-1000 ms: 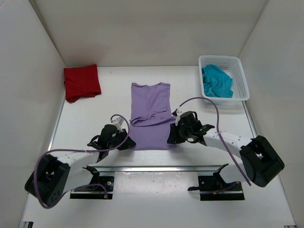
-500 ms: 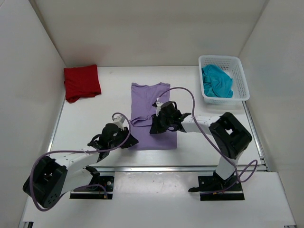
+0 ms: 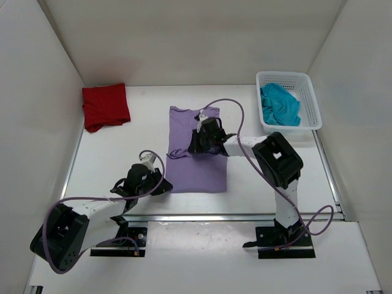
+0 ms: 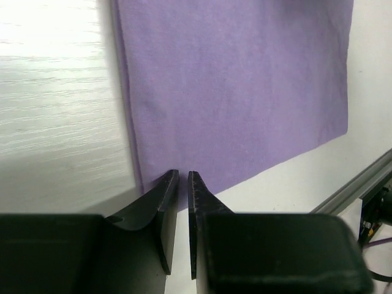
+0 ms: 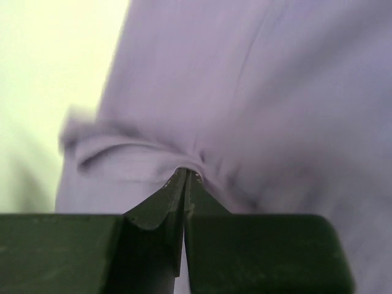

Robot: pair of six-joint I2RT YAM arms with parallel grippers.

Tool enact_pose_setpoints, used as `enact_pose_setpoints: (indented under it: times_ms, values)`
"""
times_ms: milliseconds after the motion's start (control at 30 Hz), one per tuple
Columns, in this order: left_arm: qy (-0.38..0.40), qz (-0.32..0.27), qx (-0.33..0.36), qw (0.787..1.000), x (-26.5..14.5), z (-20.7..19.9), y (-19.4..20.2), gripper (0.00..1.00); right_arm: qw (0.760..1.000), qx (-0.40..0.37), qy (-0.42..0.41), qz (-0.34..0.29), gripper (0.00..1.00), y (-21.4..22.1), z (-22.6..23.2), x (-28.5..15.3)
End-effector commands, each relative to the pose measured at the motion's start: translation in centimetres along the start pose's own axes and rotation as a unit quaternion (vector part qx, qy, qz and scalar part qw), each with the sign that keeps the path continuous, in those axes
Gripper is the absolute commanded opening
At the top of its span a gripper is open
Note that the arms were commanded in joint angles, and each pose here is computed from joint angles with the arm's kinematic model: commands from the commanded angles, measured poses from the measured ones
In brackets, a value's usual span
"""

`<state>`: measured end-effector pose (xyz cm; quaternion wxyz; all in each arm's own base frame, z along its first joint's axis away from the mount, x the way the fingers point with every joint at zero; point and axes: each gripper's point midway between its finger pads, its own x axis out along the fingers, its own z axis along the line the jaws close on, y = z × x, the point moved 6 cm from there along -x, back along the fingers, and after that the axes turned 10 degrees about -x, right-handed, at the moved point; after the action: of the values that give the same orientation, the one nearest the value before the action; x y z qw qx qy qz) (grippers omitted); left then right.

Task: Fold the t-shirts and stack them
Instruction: Fold the folded rectangular tshirt in 1/3 of the way, then grab one side of the 2/3 rectangular tshirt with both arms

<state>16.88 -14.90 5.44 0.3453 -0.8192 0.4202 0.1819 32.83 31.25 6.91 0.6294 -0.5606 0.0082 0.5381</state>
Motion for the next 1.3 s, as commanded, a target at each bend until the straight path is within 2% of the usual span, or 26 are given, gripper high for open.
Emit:
enact_pose_setpoints:
  times_ms: [0,100,200,367,467,500,533,633,700,767,867,1000,1100,1200,1267]
  values:
    - [-0.030,-0.006,0.011,0.999,-0.7,1.1,-0.1,0.24,0.993,0.006,0.046,-0.104,0.00,-7.4,-2.8,0.7]
    - [-0.021,-0.019,0.006,1.000,-1.2,0.7,-0.8,0.24,0.988,-0.011,0.028,-0.150,0.00,-11.6,-1.4,-1.7]
    - [-0.014,-0.025,0.005,1.000,-1.7,0.3,-1.1,0.25,0.989,-0.027,0.015,-0.143,0.00,-11.1,-0.2,-3.3]
    - [-0.018,-0.019,0.013,1.000,-2.0,0.3,-1.2,0.27,0.996,-0.015,-0.016,-0.083,0.00,-3.6,2.0,-6.2]
    - [-0.031,-0.008,0.017,0.999,-2.1,1.2,-0.7,0.33,0.998,0.005,-0.031,-0.062,0.00,1.4,2.5,-9.0]
    - [-0.034,-0.012,0.017,0.999,-2.1,1.3,-0.9,0.37,0.997,0.009,-0.032,-0.074,0.00,1.6,2.6,-10.4]
    - [-0.047,0.000,0.016,0.999,-2.2,1.8,-0.5,0.42,0.998,0.021,-0.026,-0.051,0.01,4.1,2.1,-10.9]
    - [-0.059,0.006,0.021,0.998,-2.2,2.2,-0.2,0.52,0.998,0.045,-0.005,-0.038,0.17,8.2,1.2,-14.0]
    - [-0.057,0.012,0.019,0.998,-2.1,2.2,0.1,0.54,0.997,0.068,0.012,-0.033,0.33,10.8,0.4,-15.8]
    - [-0.060,0.019,0.016,0.998,-1.9,2.4,0.4,0.54,0.996,0.082,0.028,-0.035,0.40,12.1,-0.2,-16.6]
    - [-0.061,0.039,0.026,0.997,-1.6,2.1,1.0,0.48,0.993,0.110,0.027,-0.043,0.43,13.6,-1.0,-17.6]
    - [-0.079,0.049,0.035,0.995,-1.6,2.5,1.5,0.42,0.991,0.131,0.021,-0.027,0.43,14.5,-1.6,-17.6]
    - [-0.084,0.049,0.036,0.995,-1.9,2.7,1.6,0.40,0.991,0.136,-0.007,-0.014,0.40,14.7,-1.0,-17.3]
    - [-0.097,0.047,0.043,0.993,-2.1,3.2,1.7,0.42,0.990,0.139,-0.021,-0.013,0.37,14.7,-0.7,-17.0]
    - [-0.105,0.056,0.039,0.992,-2.3,3.6,2.2,0.45,0.988,0.148,-0.029,-0.004,0.32,14.9,-0.8,-16.8]
